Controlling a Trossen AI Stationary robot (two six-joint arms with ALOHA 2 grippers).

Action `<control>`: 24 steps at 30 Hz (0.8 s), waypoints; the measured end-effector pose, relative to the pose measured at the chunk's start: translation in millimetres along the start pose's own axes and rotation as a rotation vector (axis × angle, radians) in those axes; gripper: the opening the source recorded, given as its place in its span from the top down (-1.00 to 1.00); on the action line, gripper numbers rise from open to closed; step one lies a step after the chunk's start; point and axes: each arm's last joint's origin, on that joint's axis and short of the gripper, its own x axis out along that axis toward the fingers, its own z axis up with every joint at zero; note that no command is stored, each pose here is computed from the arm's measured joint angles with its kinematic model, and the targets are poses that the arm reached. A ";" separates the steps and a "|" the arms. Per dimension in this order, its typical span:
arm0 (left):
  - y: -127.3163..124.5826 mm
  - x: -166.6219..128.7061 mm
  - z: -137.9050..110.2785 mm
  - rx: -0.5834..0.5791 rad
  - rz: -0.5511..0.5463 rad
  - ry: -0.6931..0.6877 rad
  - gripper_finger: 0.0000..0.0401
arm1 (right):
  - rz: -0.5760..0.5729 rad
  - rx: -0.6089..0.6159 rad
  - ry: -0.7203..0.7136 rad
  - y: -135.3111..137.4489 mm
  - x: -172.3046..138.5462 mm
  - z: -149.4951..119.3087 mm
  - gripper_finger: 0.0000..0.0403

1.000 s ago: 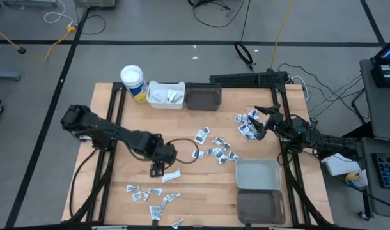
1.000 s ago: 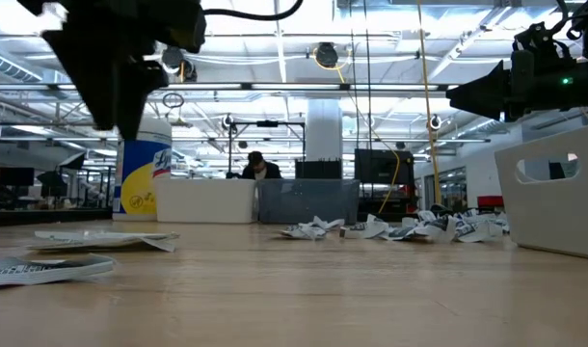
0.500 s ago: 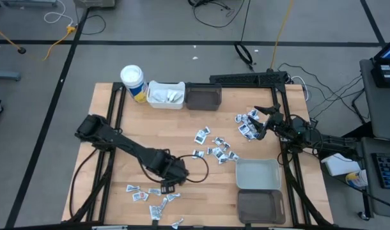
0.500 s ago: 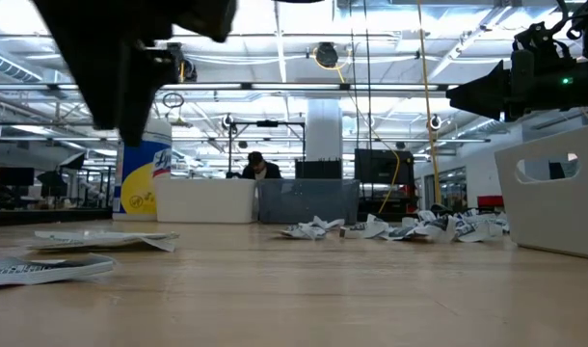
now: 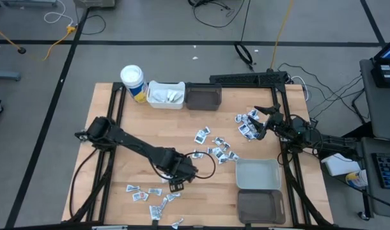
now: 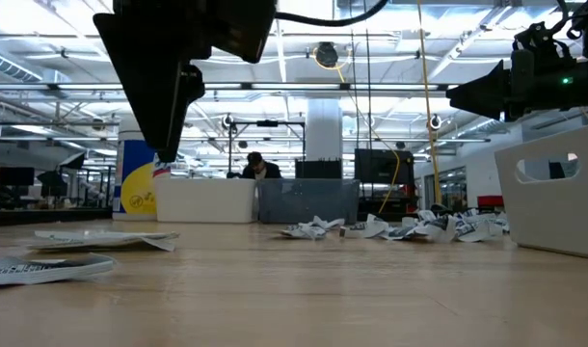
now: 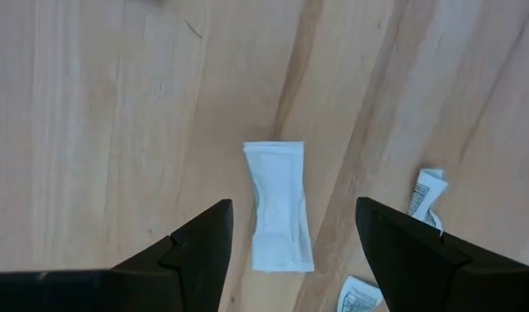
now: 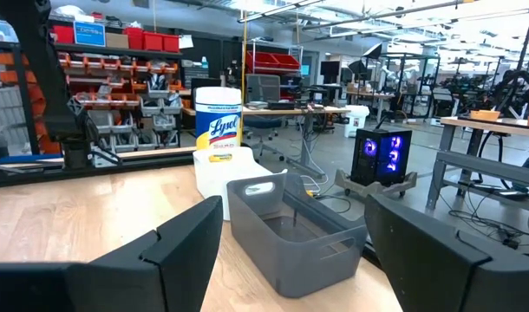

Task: Pick & Place First Aid Supplies
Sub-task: Put the green bandage into the white bin

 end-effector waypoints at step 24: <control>-1.4 57.3 18.2 -0.080 0.048 0.042 -0.25 | 0.000 0.001 -0.002 0.0 0.0 0.2 -0.39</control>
